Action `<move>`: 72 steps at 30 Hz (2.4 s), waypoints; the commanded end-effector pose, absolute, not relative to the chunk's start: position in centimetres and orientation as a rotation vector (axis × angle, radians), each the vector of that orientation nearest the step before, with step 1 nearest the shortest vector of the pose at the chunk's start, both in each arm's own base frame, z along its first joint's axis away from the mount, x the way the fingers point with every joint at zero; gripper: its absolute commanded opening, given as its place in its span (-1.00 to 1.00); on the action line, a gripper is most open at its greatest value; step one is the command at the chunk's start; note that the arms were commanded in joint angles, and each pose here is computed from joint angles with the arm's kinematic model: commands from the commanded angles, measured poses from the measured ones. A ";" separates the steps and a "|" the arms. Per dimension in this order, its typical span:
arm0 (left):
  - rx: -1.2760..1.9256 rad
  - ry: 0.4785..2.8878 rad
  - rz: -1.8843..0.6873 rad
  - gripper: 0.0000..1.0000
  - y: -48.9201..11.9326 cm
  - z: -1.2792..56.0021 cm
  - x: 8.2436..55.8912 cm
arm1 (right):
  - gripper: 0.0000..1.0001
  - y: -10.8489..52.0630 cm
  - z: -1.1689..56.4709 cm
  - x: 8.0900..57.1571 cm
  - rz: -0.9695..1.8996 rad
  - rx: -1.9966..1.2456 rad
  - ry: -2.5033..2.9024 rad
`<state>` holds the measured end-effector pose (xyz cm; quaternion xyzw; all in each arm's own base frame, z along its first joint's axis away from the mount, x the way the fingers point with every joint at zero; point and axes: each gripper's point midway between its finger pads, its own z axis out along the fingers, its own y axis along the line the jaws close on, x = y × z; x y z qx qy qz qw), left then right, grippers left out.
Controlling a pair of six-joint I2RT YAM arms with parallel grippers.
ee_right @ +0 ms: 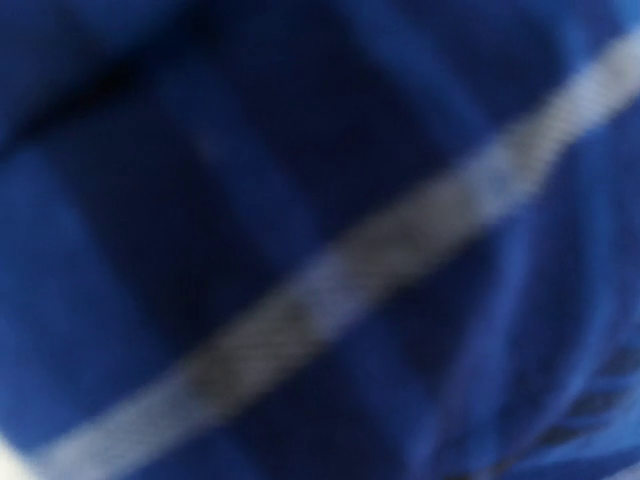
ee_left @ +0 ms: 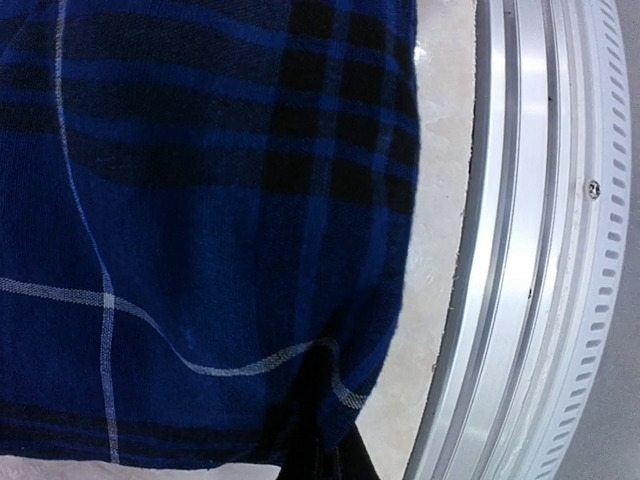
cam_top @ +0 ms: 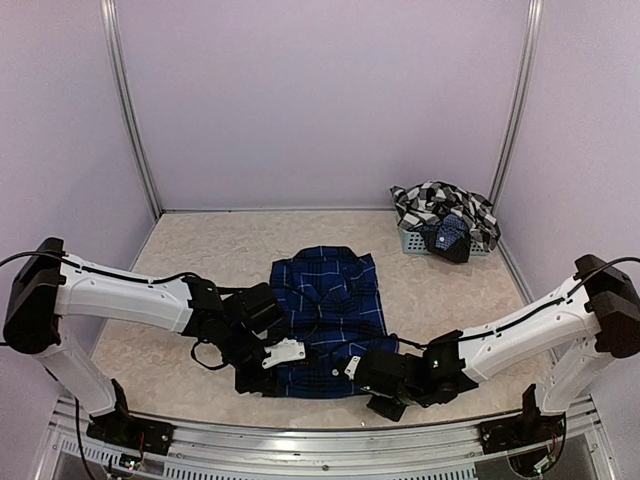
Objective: Fold and stack the long sleeve shirts
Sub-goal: Pick up the 2/3-rectangle-folded shirt from the center of the board, then fold the 2/3-rectangle-folded shirt at the center of the board.
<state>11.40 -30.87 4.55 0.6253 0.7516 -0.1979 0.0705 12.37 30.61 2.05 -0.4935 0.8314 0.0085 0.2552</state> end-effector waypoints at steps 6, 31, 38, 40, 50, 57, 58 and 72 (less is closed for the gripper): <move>1.887 2.198 -0.785 -1.00 -31.9 7.3 9.8 | -1.00 31.9 5.7 4.1 0.507 -1.494 2.454; 1.490 2.181 -1.400 -1.00 -33.6 18.6 9.4 | -1.00 30.7 16.8 4.1 1.464 -1.140 2.318; 1.321 2.320 -1.564 -1.00 -34.2 18.1 13.8 | -1.00 30.0 16.5 7.7 1.522 -0.942 2.379; 1.292 2.298 -1.634 -1.00 -34.5 18.5 15.3 | -1.00 30.0 16.4 8.6 1.539 -0.909 2.399; 1.128 2.320 -1.725 -1.00 -36.4 18.9 22.6 | -1.00 27.7 16.5 14.9 1.530 -0.620 2.448; 0.965 2.273 -1.752 -0.21 -38.1 18.6 28.3 | -1.00 26.7 16.7 17.6 1.607 -0.490 2.419; 0.937 2.253 -1.753 -0.12 -38.2 18.9 29.1 | -1.00 26.5 16.6 18.0 1.617 -0.467 2.415; 0.641 2.110 -1.440 0.48 -35.6 21.9 37.3 | -1.00 23.7 15.4 25.1 1.713 -0.265 2.330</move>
